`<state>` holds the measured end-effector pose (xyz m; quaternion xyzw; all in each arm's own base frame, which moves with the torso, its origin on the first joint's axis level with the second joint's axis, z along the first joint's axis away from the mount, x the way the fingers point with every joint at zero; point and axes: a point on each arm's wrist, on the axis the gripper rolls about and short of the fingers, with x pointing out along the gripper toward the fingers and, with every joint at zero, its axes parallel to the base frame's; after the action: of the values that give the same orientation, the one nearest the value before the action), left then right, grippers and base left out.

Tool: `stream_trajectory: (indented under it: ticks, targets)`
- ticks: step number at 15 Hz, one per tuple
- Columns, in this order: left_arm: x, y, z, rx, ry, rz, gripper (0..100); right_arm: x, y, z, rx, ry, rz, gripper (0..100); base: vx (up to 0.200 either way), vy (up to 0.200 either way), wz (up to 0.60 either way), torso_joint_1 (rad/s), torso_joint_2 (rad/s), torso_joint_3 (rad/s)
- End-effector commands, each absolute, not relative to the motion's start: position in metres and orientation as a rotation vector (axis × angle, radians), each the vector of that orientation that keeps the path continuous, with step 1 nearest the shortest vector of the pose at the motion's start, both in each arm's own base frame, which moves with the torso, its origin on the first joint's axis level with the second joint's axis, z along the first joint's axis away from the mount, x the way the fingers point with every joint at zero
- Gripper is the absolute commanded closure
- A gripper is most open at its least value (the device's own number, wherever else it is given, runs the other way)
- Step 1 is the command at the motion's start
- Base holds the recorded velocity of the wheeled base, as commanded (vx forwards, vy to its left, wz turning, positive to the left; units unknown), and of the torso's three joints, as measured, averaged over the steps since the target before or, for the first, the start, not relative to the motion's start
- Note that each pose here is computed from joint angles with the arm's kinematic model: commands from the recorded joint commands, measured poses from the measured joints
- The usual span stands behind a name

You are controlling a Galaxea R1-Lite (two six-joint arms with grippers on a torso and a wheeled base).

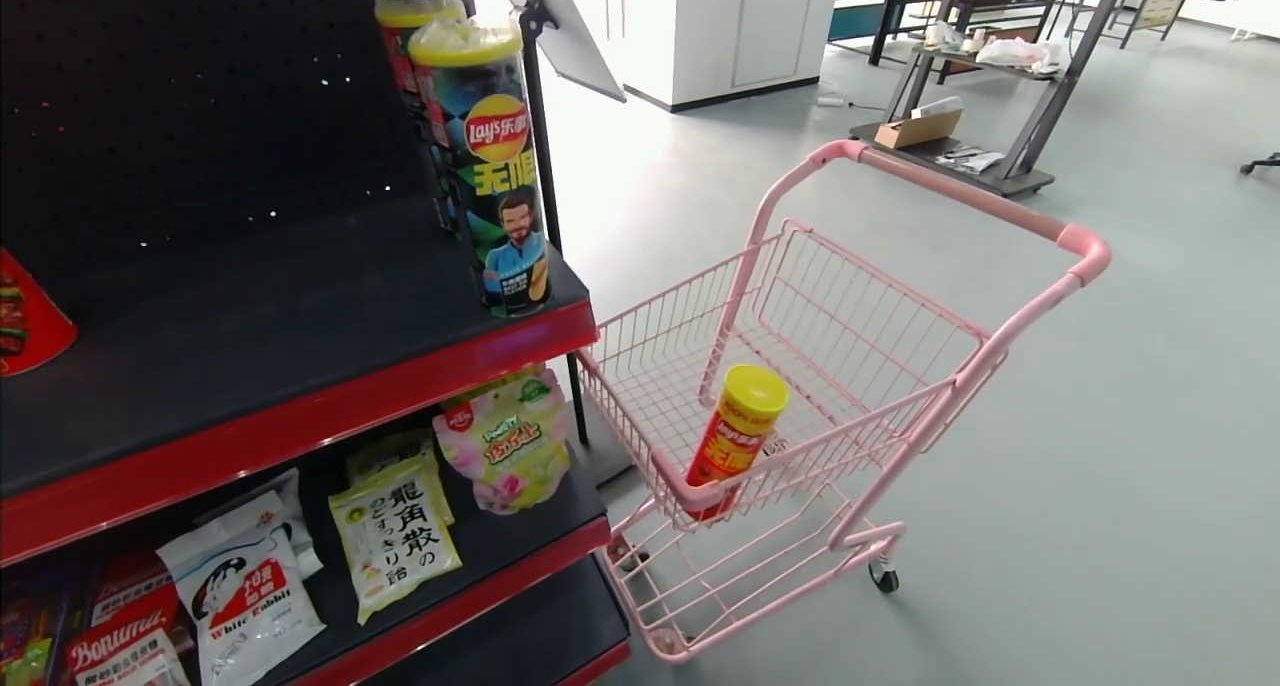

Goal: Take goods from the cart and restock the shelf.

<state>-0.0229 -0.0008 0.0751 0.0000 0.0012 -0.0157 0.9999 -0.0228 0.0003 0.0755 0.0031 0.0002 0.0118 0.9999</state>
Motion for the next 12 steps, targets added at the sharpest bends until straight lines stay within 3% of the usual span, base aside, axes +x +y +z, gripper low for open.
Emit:
stream_trajectory:
  ticks: [1, 12]
  targets:
    - [-0.0228, -0.0008, 0.0752, 0.0, 0.003, -0.031, 0, -0.0227, 0.0003, 0.0755, 0.006, 0.002, 0.025, 0, 0.0, 0.0, 0.0, -0.168, 0.54, 0.364]
    - [-0.0228, -0.0008, 0.0752, 0.0, 0.003, -0.031, 0, -0.0227, 0.0003, 0.0755, 0.005, 0.002, 0.025, 0, 0.0, 0.0, 0.0, -0.128, 0.5, 0.366]
